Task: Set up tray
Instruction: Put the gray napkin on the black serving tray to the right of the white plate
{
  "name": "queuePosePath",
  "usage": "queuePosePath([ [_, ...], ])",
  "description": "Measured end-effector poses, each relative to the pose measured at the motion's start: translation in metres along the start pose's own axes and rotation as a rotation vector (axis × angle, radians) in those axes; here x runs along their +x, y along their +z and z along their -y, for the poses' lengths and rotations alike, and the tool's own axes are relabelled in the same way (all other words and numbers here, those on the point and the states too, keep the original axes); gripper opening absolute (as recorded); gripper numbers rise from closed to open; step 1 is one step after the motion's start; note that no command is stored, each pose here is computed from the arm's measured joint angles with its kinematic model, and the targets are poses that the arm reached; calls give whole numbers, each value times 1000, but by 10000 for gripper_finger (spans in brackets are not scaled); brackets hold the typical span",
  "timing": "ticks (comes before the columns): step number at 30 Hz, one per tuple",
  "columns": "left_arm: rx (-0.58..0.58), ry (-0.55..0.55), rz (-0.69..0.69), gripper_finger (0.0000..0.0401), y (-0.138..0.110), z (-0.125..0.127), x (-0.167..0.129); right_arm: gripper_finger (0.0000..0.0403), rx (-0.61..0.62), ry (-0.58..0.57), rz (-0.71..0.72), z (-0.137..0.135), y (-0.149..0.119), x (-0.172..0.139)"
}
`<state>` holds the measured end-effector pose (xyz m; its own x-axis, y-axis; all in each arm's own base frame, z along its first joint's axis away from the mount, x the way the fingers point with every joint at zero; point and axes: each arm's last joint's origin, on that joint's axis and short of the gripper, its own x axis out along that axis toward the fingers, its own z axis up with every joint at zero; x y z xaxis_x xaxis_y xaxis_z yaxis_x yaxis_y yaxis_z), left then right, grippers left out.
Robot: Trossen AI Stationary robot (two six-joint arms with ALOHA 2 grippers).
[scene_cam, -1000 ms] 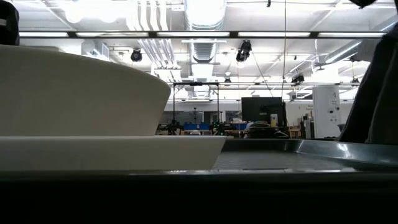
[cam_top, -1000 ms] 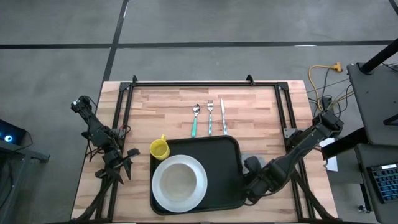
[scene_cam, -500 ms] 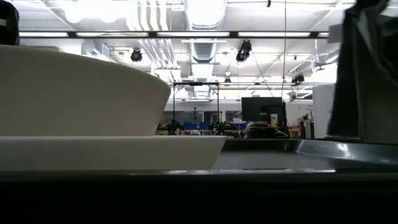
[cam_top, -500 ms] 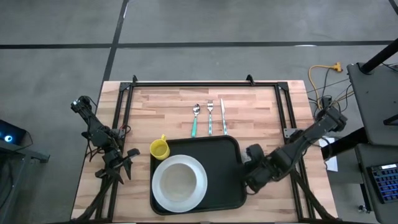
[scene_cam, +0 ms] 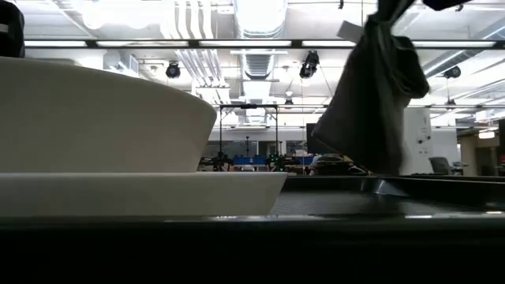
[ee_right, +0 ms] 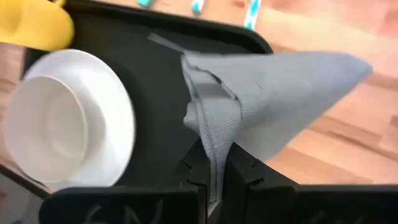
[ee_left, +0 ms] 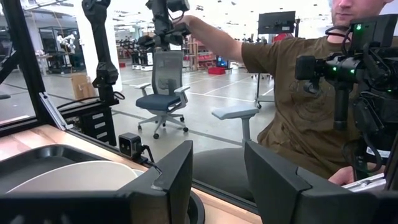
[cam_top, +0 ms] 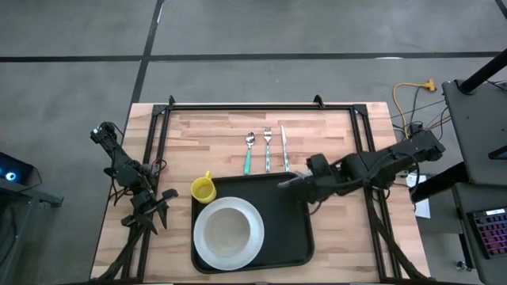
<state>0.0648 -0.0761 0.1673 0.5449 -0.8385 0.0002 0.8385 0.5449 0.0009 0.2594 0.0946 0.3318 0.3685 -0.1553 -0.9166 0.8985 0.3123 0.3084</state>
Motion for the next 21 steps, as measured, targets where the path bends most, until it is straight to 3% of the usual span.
queuePosePath([
  [8, 0, 0, 0, 132, 0, 0, 0, 8, 13, 46, 27, -10, 22, -13],
  [21, 0, 0, 0, 132, 0, 0, 0, 8, 21, -24, -76, -33, 13, 24],
])
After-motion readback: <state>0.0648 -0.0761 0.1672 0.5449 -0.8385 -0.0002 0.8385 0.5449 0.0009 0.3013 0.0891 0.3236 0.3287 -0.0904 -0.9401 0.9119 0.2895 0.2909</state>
